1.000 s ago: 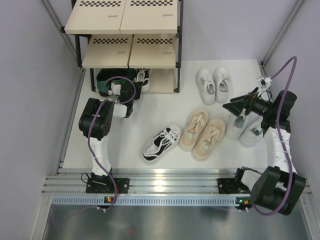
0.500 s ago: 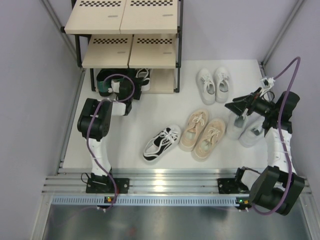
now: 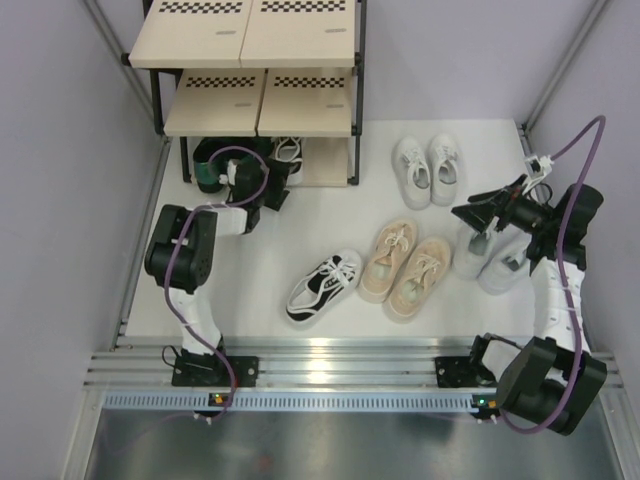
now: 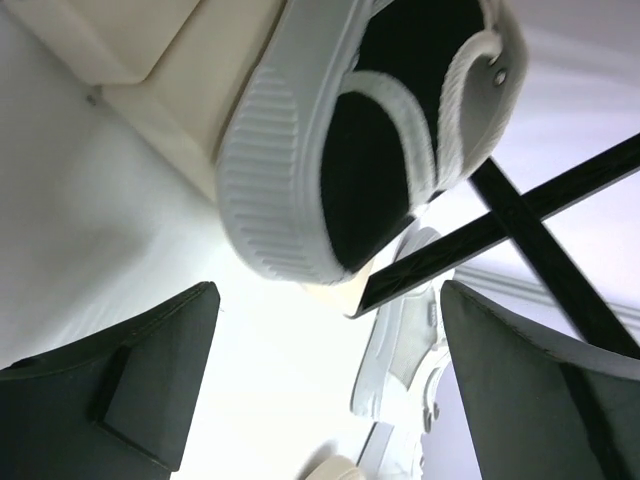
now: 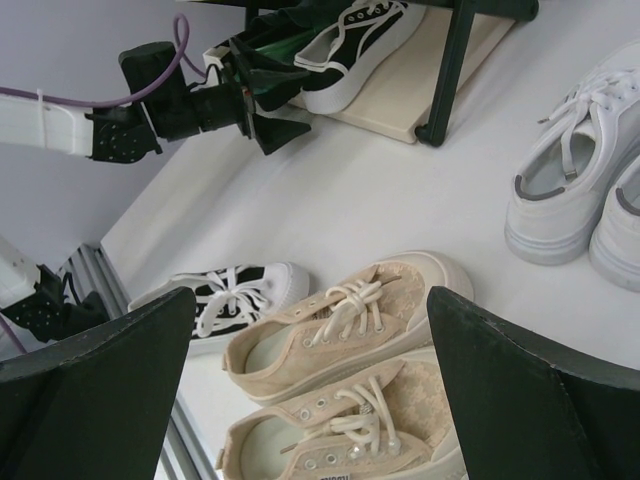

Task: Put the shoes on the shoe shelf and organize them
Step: Place the shoe at the shoe shelf.

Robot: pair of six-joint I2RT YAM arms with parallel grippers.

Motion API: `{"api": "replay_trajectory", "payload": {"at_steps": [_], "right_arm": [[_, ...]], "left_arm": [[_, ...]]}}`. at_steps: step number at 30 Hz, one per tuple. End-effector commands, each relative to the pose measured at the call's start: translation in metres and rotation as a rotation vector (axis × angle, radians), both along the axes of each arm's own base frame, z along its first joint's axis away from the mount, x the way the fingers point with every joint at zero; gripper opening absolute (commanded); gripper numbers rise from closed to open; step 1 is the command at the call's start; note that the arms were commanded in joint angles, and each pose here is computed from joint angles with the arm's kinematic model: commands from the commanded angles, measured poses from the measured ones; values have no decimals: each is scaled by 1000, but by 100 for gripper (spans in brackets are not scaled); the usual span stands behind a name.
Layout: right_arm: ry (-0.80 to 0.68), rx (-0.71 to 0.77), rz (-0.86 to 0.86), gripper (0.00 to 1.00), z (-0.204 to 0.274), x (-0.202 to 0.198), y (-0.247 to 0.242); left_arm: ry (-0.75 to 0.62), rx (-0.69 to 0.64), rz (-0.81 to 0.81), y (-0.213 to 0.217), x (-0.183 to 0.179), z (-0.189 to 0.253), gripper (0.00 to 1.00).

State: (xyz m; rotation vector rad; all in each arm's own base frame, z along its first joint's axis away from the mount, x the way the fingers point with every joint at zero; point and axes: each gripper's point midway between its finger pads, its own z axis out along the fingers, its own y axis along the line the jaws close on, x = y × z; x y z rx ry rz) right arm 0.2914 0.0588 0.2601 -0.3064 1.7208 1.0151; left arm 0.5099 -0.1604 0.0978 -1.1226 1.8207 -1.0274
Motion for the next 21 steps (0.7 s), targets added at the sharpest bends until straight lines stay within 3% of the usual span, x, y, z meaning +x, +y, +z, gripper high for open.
{"api": "replay_trajectory", "payload": {"at_steps": [1, 7, 11, 16, 20, 21], "right_arm": [[-72, -35, -1, 99, 10, -2, -4], [-77, -53, -9, 99, 9, -2, -5], [-97, -94, -9, 99, 8, -4, -5], [-75, -102, 58, 99, 3, -9, 7], [-100, -230, 161, 99, -12, -14, 28], [-113, -280, 199, 99, -12, -14, 40]], "left_arm": [[-28, 14, -42, -1, -13, 21, 98], [-18, 79, -54, 15, -33, 24, 98], [-53, 225, -122, 22, -54, 39, 98], [-44, 467, -235, 41, -113, 49, 98], [41, 569, -363, 52, -178, 22, 98], [-23, 543, -429, 41, -193, 35, 98]]}}
